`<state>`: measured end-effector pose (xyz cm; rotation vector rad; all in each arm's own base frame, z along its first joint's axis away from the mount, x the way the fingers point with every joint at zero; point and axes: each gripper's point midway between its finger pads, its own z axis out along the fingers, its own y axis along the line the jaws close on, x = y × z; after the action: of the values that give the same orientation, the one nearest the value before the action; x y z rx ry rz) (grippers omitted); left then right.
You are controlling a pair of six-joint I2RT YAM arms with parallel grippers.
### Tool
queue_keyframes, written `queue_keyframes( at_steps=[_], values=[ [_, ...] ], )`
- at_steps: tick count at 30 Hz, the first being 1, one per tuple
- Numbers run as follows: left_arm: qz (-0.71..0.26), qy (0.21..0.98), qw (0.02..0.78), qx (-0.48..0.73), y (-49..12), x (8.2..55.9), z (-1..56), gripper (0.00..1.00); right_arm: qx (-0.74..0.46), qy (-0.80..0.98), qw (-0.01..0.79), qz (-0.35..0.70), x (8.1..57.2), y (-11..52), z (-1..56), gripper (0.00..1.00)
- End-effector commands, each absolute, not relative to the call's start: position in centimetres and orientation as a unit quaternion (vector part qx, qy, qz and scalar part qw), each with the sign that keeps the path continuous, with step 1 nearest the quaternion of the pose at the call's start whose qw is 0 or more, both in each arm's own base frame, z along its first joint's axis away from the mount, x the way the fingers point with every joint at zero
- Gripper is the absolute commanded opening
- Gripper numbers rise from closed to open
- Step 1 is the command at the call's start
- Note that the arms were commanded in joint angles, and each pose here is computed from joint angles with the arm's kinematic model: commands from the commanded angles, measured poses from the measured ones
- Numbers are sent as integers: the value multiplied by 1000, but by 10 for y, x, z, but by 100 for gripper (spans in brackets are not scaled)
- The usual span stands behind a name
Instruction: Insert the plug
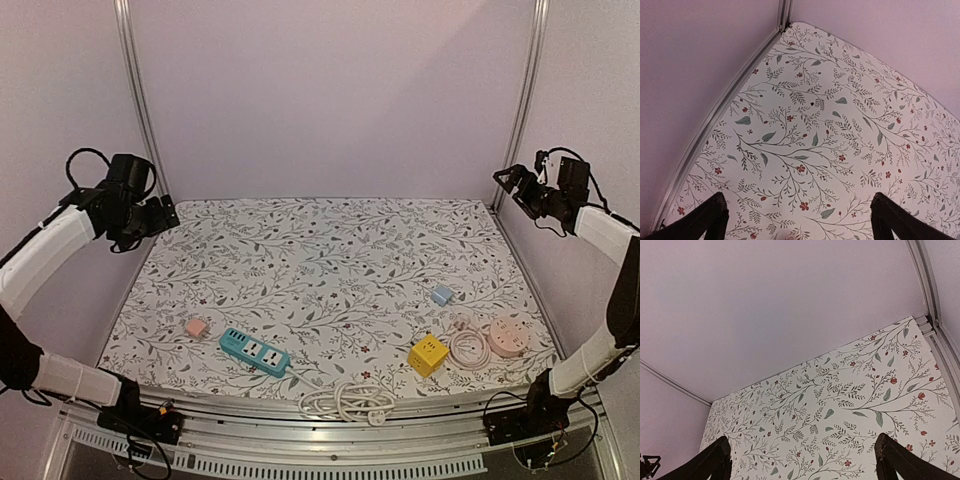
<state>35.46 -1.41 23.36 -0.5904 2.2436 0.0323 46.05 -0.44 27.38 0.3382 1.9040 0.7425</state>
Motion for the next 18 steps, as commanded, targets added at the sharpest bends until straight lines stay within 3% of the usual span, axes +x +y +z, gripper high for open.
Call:
queue_keyframes(
  at_steps=[1, 8, 18],
  values=[
    [18, 886, 396, -243, -9, 327, 249, 99, 173, 787, 497, 322, 444, -5, 288, 99],
    [9, 914, 341, -220, -16, 285, 230, 100, 250, 804, 443, 309, 409, 4, 280, 99],
    [-28, 928, 260, -264, -30, 257, 173, 99, 263, 823, 404, 302, 381, 16, 256, 99]
  ],
)
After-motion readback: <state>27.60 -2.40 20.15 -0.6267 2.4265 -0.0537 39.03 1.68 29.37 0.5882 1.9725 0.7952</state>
